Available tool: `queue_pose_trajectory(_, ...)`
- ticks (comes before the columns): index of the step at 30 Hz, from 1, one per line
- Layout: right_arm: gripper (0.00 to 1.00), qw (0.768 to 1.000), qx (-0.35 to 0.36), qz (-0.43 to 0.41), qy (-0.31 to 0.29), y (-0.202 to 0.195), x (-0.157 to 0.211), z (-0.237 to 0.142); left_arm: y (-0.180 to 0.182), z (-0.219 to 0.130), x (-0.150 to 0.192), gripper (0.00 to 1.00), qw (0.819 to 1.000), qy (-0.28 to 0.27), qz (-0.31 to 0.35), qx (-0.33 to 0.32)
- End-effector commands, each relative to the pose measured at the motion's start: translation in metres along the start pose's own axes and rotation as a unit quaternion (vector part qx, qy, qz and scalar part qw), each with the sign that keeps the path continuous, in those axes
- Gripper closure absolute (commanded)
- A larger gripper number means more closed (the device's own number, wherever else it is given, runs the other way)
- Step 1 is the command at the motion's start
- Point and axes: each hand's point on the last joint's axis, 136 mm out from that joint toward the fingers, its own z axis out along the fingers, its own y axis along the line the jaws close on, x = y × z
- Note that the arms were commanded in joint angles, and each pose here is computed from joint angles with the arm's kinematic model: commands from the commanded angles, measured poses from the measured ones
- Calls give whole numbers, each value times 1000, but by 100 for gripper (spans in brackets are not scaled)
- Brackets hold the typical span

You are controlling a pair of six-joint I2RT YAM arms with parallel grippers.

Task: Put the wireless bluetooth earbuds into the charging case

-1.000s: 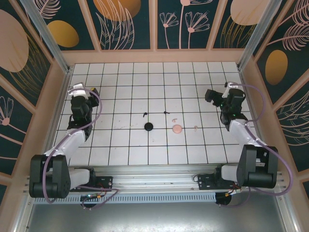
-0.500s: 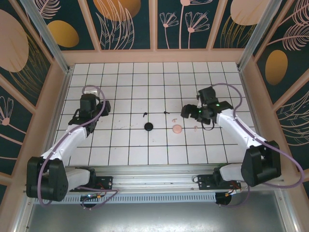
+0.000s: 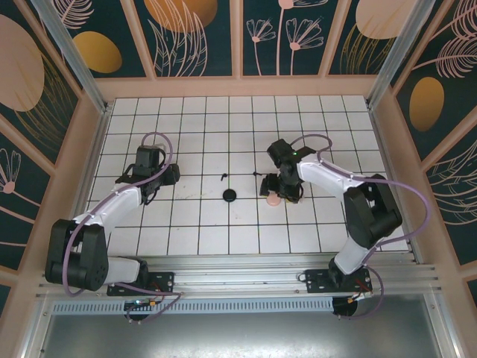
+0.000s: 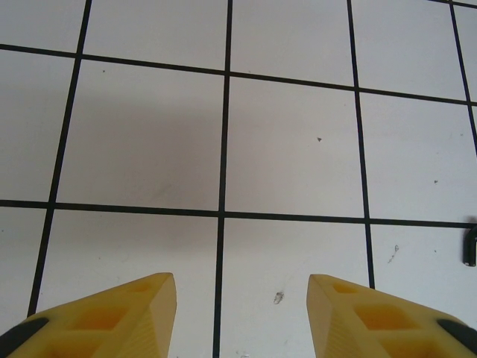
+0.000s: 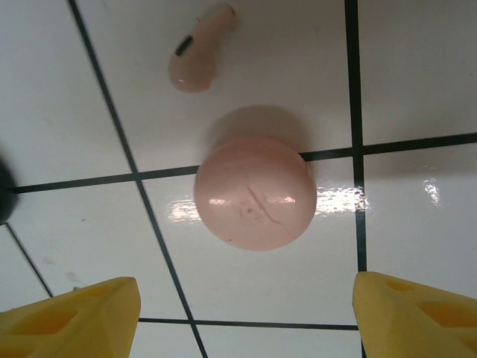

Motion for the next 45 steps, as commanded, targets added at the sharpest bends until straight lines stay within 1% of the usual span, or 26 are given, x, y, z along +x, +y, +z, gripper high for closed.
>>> queue_pose_trajectory(1,26,1000,27,16,2,-3,-2,1,-6,2,5,50,1000,10,-8,15)
queue_pose_trajectory(5,28,1000,17,10,3,5,-8,9,-1,3,11,50,1000,14,-7,5)
queue_pose_trajectory(8,30,1000,30,3,3,3,-14,14,2,3,11,49,1000,12,-5,-4)
queue_pose_trajectory(14,31,999,52,-2,4,-1,-21,22,2,6,15,49,1000,20,-4,-4)
queue_pose_trajectory(23,35,998,67,0,16,-10,-18,38,4,7,16,49,1000,24,-3,-7)
queue_pose_trajectory(34,41,998,61,2,20,-14,-16,51,3,11,18,51,999,35,-2,-7)
queue_pose_trajectory(36,41,998,61,4,20,-15,-16,52,3,12,18,51,999,38,0,-8)
queue_pose_trajectory(41,46,998,56,3,15,-15,-15,50,1,14,17,53,999,46,1,-6)
queue_pose_trajectory(45,47,1000,29,1,1,-9,-14,45,-5,12,14,54,999,50,1,6)
